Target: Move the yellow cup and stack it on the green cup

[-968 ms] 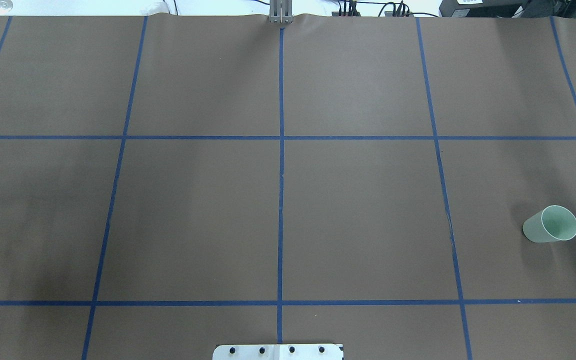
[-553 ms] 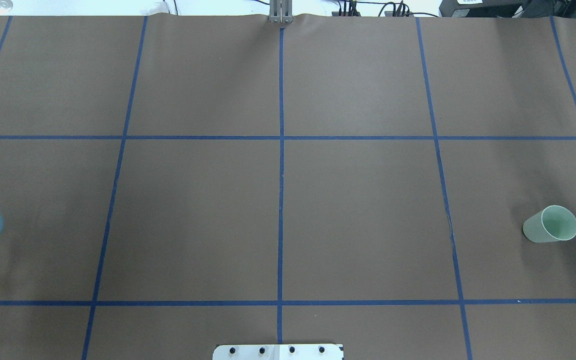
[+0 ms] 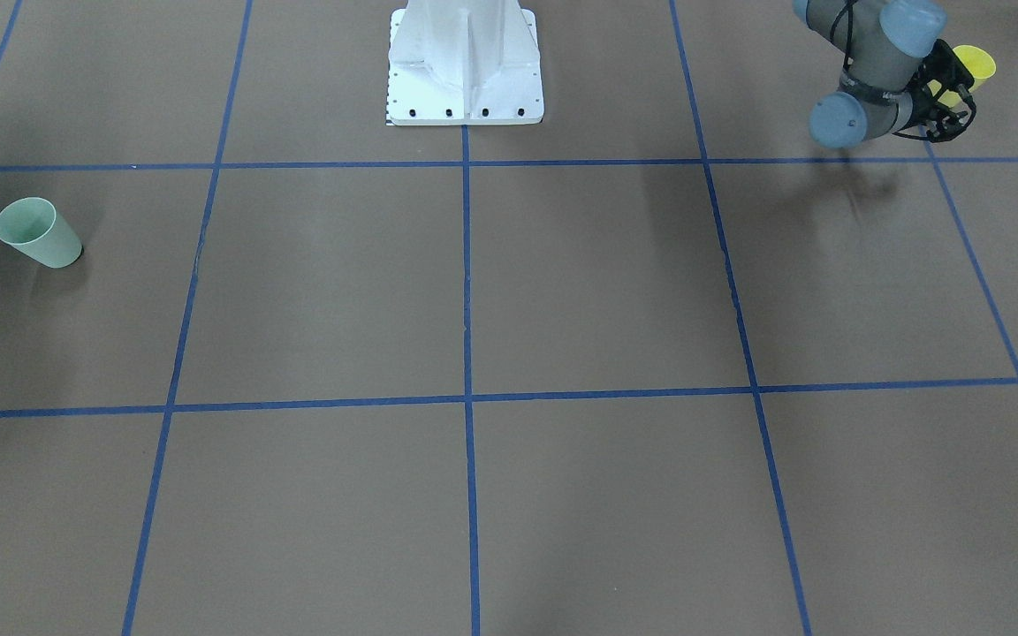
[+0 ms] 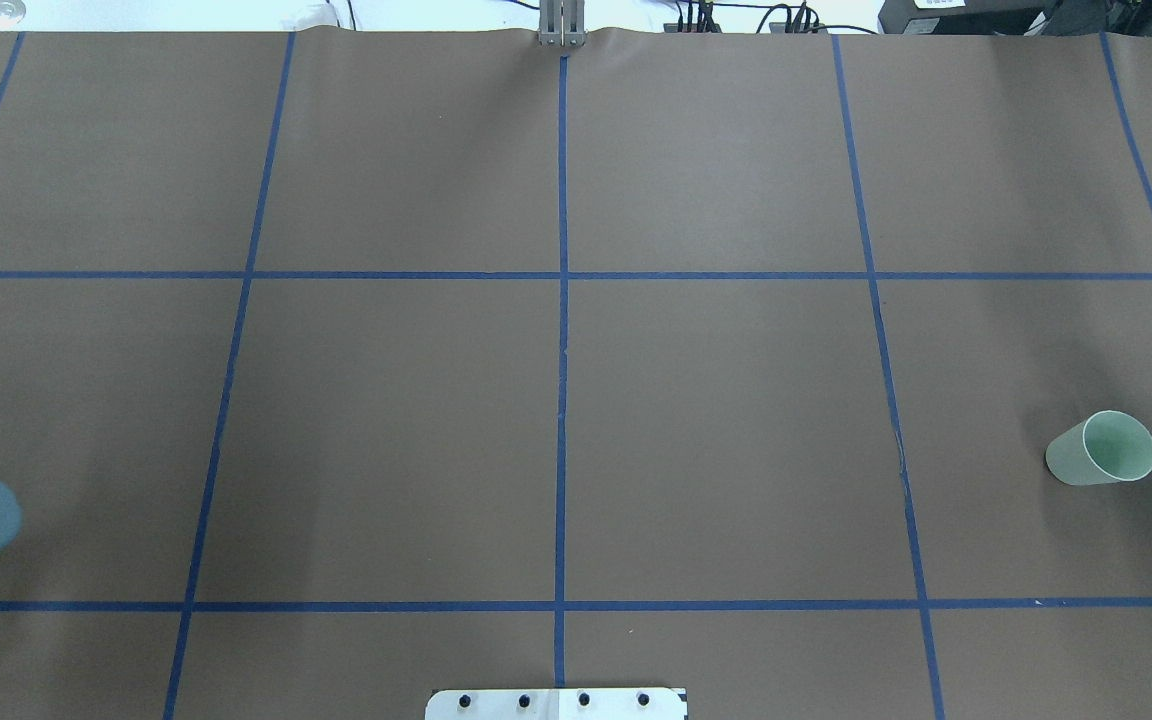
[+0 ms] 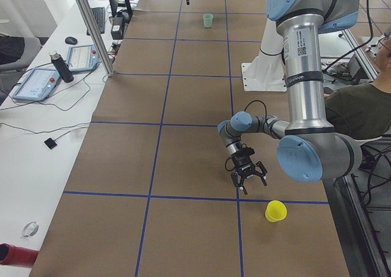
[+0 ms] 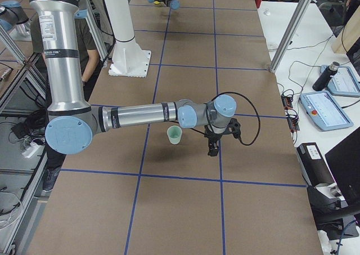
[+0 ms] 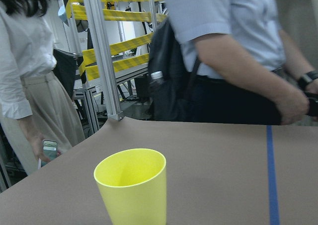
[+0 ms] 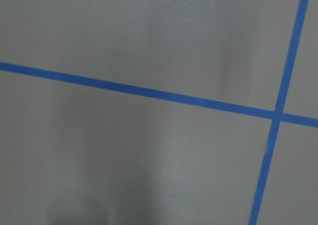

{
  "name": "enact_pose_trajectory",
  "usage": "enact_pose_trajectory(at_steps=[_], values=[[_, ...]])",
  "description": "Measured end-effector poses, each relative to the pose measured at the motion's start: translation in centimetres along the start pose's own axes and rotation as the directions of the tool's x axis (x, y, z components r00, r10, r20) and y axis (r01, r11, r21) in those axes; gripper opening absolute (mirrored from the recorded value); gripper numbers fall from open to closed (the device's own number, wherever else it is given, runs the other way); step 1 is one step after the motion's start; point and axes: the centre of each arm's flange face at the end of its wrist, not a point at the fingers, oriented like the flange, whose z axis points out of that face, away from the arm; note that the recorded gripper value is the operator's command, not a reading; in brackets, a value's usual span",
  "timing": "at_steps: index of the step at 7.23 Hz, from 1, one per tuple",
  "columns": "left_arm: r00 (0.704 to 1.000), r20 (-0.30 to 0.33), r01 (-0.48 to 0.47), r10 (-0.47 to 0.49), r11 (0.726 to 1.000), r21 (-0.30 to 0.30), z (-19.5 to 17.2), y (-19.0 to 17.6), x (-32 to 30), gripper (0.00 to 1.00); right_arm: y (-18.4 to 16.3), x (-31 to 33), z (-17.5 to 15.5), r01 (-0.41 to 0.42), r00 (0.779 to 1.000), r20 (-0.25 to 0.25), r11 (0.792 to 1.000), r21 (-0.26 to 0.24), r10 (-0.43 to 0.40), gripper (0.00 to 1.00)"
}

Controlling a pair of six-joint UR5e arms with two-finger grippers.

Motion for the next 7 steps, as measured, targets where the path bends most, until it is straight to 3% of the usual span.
enact_pose_trajectory(at_steps=[3,7], values=[[1.0,0.026,0.004,-0.005,1.0,0.031,5.1,2.8,-0.1,0.99,-0.1,-0.5,0.6,0.015,1.0,-0.013,1.0,-0.009,-0.015,1.0],[0.999,0.032,0.016,-0.017,0.999,0.042,7.8,2.8,-1.2,0.98,0.0,-0.7,0.8,0.022,1.0,-0.02,1.0,-0.012,-0.022,1.0]])
